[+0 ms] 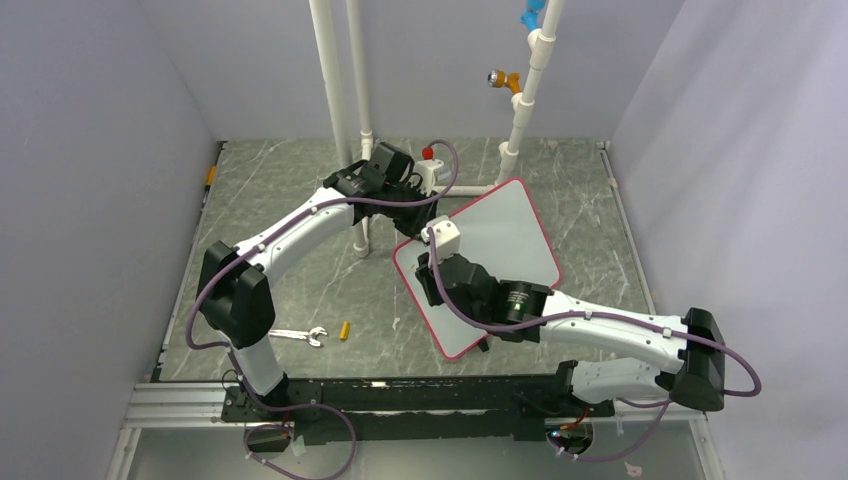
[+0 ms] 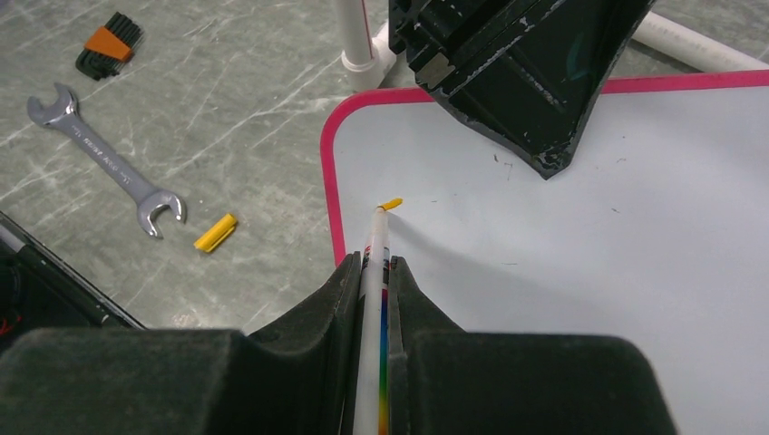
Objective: Write a sentence on the whiteboard
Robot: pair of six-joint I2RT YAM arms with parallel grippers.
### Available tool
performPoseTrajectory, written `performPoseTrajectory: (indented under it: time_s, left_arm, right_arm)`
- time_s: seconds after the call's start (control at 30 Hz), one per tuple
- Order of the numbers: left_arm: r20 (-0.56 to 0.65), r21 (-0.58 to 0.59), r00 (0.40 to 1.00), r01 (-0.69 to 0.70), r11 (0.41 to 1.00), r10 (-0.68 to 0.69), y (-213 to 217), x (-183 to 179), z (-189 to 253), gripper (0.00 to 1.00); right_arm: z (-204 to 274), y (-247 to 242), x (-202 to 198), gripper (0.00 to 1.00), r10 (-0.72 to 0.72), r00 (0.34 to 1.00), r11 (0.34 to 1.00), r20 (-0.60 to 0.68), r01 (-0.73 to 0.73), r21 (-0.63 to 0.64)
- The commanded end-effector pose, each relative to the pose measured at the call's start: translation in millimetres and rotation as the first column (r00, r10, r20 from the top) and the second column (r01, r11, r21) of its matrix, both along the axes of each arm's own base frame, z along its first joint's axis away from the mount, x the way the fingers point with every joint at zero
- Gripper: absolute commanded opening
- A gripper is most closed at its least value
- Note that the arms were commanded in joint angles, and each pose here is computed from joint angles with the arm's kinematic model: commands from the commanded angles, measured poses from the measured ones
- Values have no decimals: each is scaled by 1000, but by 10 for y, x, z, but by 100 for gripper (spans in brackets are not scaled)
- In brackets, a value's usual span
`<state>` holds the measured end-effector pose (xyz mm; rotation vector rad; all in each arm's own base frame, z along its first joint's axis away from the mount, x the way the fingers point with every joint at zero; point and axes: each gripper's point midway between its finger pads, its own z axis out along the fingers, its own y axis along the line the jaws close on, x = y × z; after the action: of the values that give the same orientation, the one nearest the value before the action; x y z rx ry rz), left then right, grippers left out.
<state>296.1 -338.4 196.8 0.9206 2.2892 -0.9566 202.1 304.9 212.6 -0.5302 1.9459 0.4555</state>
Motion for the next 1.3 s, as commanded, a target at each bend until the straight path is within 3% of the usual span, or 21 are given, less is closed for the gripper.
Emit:
performPoseTrajectory:
  time_s: [0.0, 0.7, 1.27]
  left_arm:
    - [110, -18, 994, -16, 1000, 17, 5, 77, 216, 0]
    - [113, -20, 993, -14, 1000, 17, 11, 72, 228, 0]
    - [116, -19, 993, -14, 1000, 16, 8, 73, 234, 0]
  right_arm:
    - [-79, 37, -75, 0, 27, 999, 999, -29, -26, 21]
    - [-282, -286, -18, 0, -100, 994, 993, -50, 97, -61]
    - [-409, -244, -141, 0, -36, 994, 996, -107, 28, -81]
